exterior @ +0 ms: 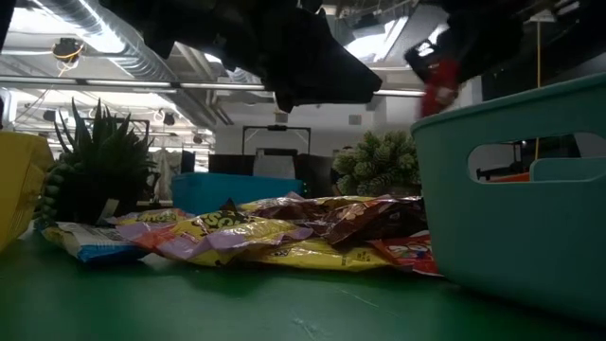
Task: Sort candy
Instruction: Put the red candy into the orange bin, then put the yellow candy into the yellow bin
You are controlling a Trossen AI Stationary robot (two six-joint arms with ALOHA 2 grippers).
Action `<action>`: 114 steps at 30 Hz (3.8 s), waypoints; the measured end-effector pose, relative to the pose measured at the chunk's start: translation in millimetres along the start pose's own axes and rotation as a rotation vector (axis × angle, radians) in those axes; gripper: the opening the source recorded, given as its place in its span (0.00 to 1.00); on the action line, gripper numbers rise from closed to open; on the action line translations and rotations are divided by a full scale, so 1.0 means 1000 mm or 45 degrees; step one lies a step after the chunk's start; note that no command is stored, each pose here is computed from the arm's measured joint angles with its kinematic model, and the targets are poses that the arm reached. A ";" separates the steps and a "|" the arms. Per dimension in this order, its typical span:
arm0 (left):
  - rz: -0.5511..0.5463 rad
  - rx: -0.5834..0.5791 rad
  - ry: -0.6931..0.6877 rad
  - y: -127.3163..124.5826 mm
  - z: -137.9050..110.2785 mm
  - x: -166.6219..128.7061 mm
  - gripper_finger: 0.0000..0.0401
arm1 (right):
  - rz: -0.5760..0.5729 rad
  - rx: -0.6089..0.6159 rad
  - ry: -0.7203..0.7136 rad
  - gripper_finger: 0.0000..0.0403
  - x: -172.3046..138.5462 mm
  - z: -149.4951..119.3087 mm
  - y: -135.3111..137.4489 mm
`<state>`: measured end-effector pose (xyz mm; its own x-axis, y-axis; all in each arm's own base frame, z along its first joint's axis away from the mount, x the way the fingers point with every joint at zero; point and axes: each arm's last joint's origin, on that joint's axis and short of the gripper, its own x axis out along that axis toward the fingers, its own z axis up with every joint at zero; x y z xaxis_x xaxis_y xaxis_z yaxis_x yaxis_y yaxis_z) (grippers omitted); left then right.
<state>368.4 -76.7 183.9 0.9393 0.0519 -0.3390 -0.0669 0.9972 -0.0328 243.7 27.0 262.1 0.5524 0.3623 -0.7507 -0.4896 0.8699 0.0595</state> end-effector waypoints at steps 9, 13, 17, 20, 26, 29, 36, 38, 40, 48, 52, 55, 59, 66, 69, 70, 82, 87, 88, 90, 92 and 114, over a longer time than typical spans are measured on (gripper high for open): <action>0.000 0.002 -0.001 0.000 0.000 0.000 0.30 | 0.208 0.352 0.340 0.00 -0.018 -0.016 0.015; 0.001 0.003 -0.001 0.000 0.000 0.000 0.30 | 0.213 0.456 0.414 0.01 -0.015 -0.024 0.016; 0.001 0.004 -0.001 0.000 0.000 0.000 0.30 | 0.211 0.510 0.445 0.04 -0.015 -0.027 0.017; 0.005 0.004 -0.002 0.000 0.000 0.000 0.30 | 0.210 0.509 0.442 0.07 -0.015 -0.027 0.017; 0.012 0.004 -0.003 0.000 0.000 0.000 0.30 | 0.136 0.528 0.461 0.12 -0.015 -0.027 0.015; 0.027 0.004 -0.005 0.001 0.000 0.000 0.30 | 0.106 0.547 0.468 0.18 -0.015 -0.028 0.015; 0.055 0.005 -0.002 0.001 0.000 0.000 0.30 | 0.083 0.544 0.472 0.36 -0.015 -0.028 0.014; 0.094 0.008 0.007 0.003 -0.001 0.000 0.30 | 0.067 0.541 0.476 0.40 -0.015 -0.028 0.014; 0.139 -0.006 0.029 0.004 -0.003 0.000 0.31 | 0.060 0.540 0.477 0.43 -0.015 -0.028 0.014; 0.238 -0.133 0.203 0.019 -0.017 0.001 0.49 | 0.061 0.540 0.478 0.47 -0.015 -0.028 0.014; 0.301 -0.184 0.334 0.028 -0.027 -0.001 0.58 | 0.061 0.540 0.478 0.47 -0.015 -0.028 0.014; 0.344 -0.207 0.427 0.033 -0.034 -0.003 0.60 | 0.061 0.540 0.478 0.47 -0.015 -0.028 0.014; 0.393 -0.237 0.526 0.038 -0.041 -0.006 0.60 | 0.062 0.540 0.478 0.47 -0.015 -0.028 0.014; 0.426 -0.243 0.607 0.040 -0.047 -0.009 0.60 | 0.062 0.539 0.478 0.47 -0.015 -0.028 0.014; 0.435 -0.232 0.639 0.040 -0.049 -0.011 0.59 | 0.062 0.539 0.477 0.47 -0.015 -0.028 0.014; 0.437 -0.228 0.648 0.040 -0.050 -0.011 0.59 | 0.062 0.539 0.477 0.47 -0.015 -0.028 0.014; 0.399 -0.232 0.733 0.042 -0.056 -0.011 0.50 | 0.062 0.538 0.476 0.47 -0.015 -0.028 0.014; 0.356 -0.261 0.779 0.045 -0.063 -0.005 0.40 | 0.062 0.538 0.474 0.47 -0.014 -0.028 0.014; 0.354 -0.263 0.783 0.046 -0.064 -0.005 0.38 | 0.062 0.538 0.474 0.47 -0.014 -0.028 0.014; 0.352 -0.264 0.785 0.046 -0.064 -0.005 0.34 | 0.062 0.538 0.473 0.47 -0.014 -0.028 0.014; 0.352 -0.265 0.778 0.046 -0.063 -0.005 0.31 | 0.062 0.538 0.473 0.47 -0.014 -0.028 0.014; 0.330 -0.290 0.692 0.046 -0.054 -0.005 0.14 | 0.062 0.537 0.470 0.47 -0.014 -0.028 0.013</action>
<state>341.9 -34.4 133.2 0.5825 0.1953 -0.7890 -0.3948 0.9165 -0.0647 210.6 24.3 255.5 0.2264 0.3298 -0.9165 -0.1548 0.9411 0.3005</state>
